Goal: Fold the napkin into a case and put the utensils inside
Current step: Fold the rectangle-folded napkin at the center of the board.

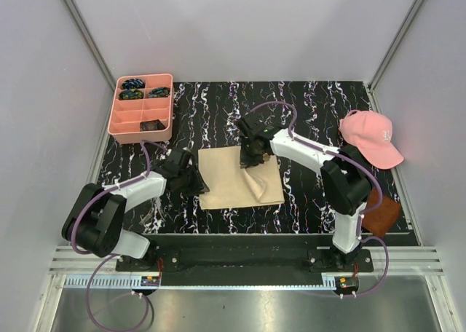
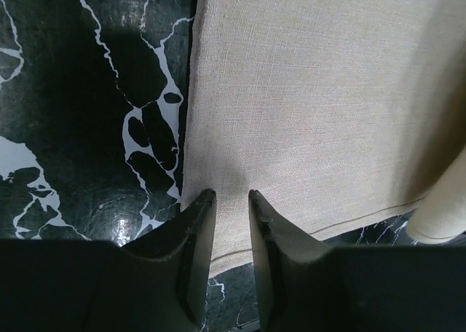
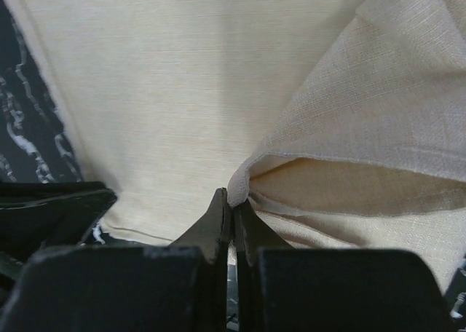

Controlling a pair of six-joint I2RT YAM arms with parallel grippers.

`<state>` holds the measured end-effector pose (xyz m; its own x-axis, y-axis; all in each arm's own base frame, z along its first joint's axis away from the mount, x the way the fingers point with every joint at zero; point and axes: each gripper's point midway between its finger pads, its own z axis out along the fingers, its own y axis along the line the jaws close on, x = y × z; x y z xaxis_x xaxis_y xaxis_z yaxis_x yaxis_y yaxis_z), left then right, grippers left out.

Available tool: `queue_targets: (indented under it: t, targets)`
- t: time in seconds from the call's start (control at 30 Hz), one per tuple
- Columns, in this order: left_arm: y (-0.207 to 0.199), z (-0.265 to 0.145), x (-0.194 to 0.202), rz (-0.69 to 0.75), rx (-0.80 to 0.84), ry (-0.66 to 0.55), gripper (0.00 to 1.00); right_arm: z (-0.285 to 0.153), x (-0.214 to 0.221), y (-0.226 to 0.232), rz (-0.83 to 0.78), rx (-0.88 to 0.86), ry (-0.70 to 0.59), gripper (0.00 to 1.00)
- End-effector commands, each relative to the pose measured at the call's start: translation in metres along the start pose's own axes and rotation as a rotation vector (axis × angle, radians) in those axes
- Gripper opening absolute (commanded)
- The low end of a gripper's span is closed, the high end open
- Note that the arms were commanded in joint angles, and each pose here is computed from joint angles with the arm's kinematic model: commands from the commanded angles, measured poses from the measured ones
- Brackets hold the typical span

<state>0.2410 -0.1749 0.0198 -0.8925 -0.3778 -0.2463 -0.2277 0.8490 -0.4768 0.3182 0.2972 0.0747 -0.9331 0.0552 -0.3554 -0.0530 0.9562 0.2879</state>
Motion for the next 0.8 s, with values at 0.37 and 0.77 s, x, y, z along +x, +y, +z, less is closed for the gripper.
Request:
queue_targets:
  t: [0.37, 0.77]
  targets:
    - [0.007, 0.007, -0.006, 0.014, 0.008, -0.061, 0.29, 0.021, 0.001, 0.089, 0.029, -0.186, 0.054, 0.0]
    - [0.011, 0.008, -0.001, 0.007, 0.006, -0.059, 0.29, 0.023, -0.002, 0.105, 0.071, -0.218, 0.061, 0.0]
